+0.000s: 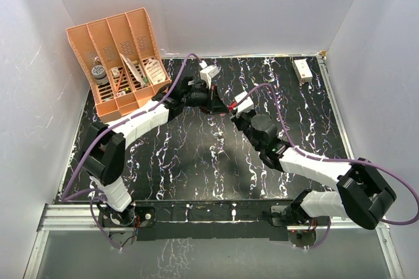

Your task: Put the keys on the keyring

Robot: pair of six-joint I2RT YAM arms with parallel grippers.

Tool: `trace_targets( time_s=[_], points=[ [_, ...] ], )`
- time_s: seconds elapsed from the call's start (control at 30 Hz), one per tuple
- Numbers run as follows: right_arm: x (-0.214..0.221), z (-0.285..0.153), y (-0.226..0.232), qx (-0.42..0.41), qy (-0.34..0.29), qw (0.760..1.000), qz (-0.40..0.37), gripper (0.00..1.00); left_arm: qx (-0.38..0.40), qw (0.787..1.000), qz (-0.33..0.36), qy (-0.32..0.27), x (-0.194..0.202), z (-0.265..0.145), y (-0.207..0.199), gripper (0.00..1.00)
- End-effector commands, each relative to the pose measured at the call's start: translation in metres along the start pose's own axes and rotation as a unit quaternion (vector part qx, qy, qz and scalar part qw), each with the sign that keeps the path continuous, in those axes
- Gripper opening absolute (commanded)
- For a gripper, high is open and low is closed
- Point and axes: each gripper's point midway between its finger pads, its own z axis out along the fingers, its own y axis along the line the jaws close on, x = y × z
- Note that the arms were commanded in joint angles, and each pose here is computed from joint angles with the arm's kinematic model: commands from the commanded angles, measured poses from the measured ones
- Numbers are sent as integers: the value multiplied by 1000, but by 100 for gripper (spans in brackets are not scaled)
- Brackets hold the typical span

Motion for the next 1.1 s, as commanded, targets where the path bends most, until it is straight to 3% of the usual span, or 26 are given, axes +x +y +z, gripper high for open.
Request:
trace_targets(
  time_s=[0.0, 0.23, 0.43, 0.63, 1.07],
  points=[
    [-44, -2, -7, 1, -76, 997, 16, 0, 32, 999, -10, 22, 1, -2, -16, 0],
    [-44, -2, -4, -6, -70, 997, 23, 0, 27, 999, -14, 26, 2, 0, -14, 0],
    [-46, -2, 0, -20, -60, 997, 32, 10, 34, 999, -25, 31, 5, 2, -14, 0],
    [-48, -5, -1, -20, -57, 997, 41, 17, 81, 995, -48, 23, 4, 1, -21, 0],
    [-46, -3, -2, -18, -30, 998, 49, 20, 131, 987, -93, 27, -1, -4, -27, 0]
  ],
)
